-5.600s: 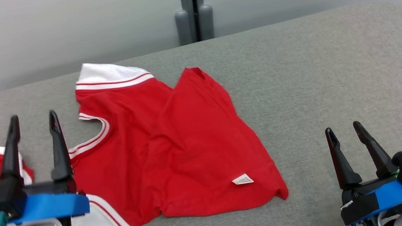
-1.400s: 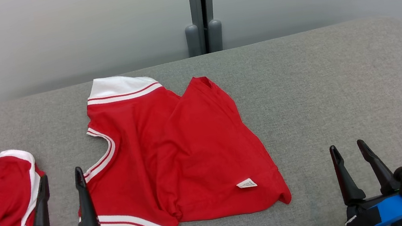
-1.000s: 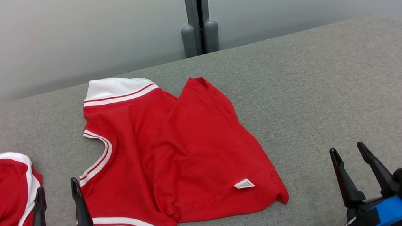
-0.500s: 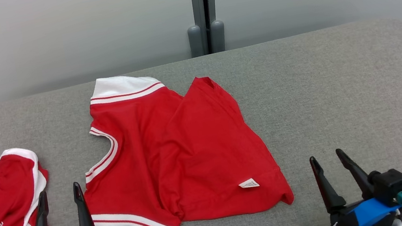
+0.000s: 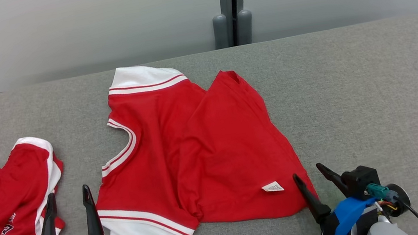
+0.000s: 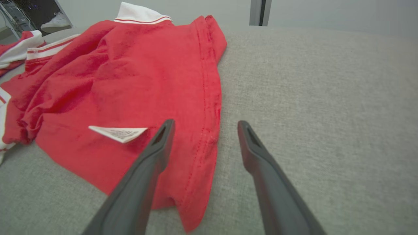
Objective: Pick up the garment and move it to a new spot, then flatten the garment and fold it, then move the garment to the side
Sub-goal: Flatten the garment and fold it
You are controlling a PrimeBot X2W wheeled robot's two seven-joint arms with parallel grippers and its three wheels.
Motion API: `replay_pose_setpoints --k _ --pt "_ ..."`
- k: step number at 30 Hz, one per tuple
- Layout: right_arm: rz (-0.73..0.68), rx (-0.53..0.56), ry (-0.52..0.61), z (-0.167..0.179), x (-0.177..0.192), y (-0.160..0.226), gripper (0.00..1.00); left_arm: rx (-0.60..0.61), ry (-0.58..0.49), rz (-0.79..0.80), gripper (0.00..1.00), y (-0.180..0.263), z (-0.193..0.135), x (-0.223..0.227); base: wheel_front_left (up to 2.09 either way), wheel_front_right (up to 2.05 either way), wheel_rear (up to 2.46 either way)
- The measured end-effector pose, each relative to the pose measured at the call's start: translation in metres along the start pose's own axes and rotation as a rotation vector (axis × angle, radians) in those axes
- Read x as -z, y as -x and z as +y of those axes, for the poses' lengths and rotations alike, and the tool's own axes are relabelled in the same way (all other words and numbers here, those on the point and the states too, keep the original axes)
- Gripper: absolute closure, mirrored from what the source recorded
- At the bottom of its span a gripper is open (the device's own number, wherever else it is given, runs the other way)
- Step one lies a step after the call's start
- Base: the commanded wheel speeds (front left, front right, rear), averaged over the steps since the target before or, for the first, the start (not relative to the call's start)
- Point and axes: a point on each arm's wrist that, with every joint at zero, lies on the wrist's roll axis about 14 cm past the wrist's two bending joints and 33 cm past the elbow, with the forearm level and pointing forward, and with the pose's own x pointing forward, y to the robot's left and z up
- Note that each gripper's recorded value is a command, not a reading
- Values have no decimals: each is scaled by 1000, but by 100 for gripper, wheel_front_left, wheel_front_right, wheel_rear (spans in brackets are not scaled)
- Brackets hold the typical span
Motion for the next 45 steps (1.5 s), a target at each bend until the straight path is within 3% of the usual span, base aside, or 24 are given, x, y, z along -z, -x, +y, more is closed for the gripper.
replay_pose_setpoints --k 10,29,30,31,32,33,45 --pt "120 -4 -56 3 32 -6 0 -15 2 21 0 1 6 6 0 0 0" --pt "79 -85 -87 24 13 -29 0 6 16 42 0 -4 -1 14 0 0 0" --pt "79 -85 -87 24 13 -29 7 6 16 42 0 -4 -1 14 0 0 0" --pt "83 -94 -85 26 13 -31 53 5 17 47 0 -4 -1 15 0 0 0" --pt "85 -99 -84 28 14 -31 85 5 17 49 0 -4 -1 16 0 0 0" --pt "84 -105 -82 30 13 -33 100 4 19 51 0 -5 -1 17 0 0 0" --pt "-61 -117 -12 23 -30 -30 100 23 34 53 0 -7 -9 18 0 0 0"
